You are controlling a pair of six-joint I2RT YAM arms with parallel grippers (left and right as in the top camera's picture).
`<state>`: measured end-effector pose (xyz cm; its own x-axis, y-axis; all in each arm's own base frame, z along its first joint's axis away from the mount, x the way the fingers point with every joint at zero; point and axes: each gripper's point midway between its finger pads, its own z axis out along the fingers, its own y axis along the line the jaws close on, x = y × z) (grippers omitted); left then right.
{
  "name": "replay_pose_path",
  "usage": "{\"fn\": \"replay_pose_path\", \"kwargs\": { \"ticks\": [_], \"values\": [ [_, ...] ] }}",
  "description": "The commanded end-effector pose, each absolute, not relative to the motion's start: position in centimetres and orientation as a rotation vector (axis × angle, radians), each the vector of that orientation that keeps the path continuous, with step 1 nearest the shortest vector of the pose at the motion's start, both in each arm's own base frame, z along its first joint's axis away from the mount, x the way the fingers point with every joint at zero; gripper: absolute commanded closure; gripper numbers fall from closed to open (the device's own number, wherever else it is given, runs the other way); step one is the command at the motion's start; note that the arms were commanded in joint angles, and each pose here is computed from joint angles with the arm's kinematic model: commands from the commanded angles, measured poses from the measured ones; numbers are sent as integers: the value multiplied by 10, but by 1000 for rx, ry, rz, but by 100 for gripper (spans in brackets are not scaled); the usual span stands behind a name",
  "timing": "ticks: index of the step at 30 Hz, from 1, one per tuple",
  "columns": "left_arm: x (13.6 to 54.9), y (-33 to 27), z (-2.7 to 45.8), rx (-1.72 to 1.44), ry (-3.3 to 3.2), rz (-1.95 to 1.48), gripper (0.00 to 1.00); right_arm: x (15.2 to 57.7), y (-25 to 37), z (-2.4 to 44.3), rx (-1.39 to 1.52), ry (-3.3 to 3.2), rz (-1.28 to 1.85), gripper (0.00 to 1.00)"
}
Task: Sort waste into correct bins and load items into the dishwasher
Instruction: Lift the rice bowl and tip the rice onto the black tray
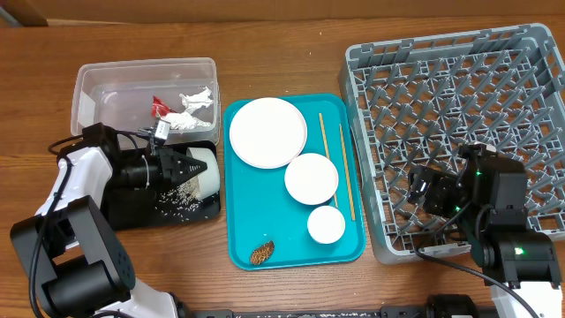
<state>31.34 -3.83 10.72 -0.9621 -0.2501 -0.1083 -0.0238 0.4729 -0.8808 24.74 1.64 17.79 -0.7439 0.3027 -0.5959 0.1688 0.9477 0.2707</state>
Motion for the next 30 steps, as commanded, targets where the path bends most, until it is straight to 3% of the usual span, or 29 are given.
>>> {"fn": "replay_pose_path", "kwargs": {
  "ticks": [1, 21, 30],
  "values": [
    [314, -32, 113, -247, 2426, -1532, 96, 251, 14, 191, 326, 2384, 249, 0],
    [307, 26, 163, -550, 2025, -1703, 96, 251, 14, 191, 326, 2384, 249, 0],
    [308, 43, 160, -712, 2002, -1727, 96, 251, 14, 191, 326, 2383, 249, 0]
  ]
}}
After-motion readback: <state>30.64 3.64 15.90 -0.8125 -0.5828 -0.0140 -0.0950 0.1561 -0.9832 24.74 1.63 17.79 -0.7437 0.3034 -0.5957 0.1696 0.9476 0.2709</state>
